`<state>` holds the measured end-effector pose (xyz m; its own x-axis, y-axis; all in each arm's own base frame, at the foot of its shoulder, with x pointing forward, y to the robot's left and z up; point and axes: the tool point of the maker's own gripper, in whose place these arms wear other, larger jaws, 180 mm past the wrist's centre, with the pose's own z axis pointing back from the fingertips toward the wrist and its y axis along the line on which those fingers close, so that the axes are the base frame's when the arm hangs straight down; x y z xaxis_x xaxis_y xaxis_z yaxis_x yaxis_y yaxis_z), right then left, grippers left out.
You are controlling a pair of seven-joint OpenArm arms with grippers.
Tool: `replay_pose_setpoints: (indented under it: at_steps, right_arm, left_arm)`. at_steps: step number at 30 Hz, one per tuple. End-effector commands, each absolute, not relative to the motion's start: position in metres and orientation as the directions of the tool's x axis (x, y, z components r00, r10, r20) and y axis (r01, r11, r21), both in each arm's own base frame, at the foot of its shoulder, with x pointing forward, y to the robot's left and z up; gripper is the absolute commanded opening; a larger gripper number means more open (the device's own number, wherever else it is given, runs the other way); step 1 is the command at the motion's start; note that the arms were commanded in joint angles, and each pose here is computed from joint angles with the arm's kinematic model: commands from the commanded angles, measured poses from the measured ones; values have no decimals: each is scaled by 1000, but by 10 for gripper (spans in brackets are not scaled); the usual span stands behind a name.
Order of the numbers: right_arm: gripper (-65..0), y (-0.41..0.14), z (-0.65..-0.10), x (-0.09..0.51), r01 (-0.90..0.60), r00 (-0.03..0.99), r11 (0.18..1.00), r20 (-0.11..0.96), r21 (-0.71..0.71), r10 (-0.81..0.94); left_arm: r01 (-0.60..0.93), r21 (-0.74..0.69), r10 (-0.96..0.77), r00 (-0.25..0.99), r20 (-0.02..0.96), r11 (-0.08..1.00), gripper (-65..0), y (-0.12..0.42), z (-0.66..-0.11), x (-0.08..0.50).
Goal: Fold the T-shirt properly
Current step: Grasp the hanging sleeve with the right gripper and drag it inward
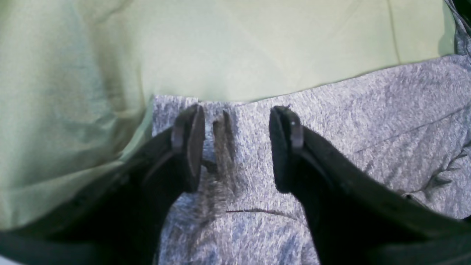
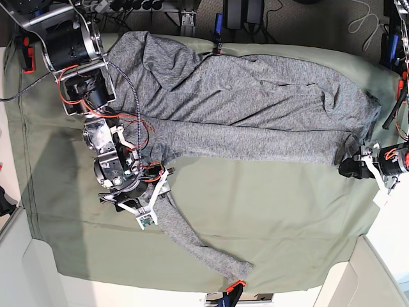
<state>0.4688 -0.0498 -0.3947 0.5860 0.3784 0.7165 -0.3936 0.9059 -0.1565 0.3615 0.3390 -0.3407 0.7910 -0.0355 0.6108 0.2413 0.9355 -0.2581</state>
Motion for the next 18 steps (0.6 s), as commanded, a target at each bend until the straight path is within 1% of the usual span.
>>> replay_pose_setpoints:
  at_steps: [1, 11, 12, 13, 14, 17, 18]
  right_arm:
    - [-274, -45, -374, 483, -391, 544, 906, 754, -160, 368]
    - [-276, -53, -396, 476, -384, 579, 909, 724, -164, 376]
    - [-286, -54, -397, 476, -385, 580, 907, 720, -169, 381]
    - [-321, -55, -397, 476, -386, 578, 905, 718, -179, 388]
    - [-382, -55, -397, 476, -387, 577, 903, 716, -184, 393]
    - [-611, -50, -396, 476, -392, 575, 903, 719, -177, 391]
    - [-650, -47, -396, 476, -395, 574, 902, 720, -173, 389]
  left_arm:
    - [251, -237, -35, 753, 657, 939, -336, 347, -319, 372]
    - [249, -234, -35, 751, 659, 940, -336, 349, -317, 373]
    - [249, -234, -33, 747, 664, 940, -336, 349, -316, 374]
    - [249, -233, -31, 743, 669, 940, -336, 349, -315, 375]
    - [249, -233, -29, 739, 673, 940, -336, 349, -315, 375]
    - [249, -233, -26, 733, 679, 940, -336, 349, -313, 377]
    - [249, -233, -26, 734, 679, 940, -336, 349, -314, 376]
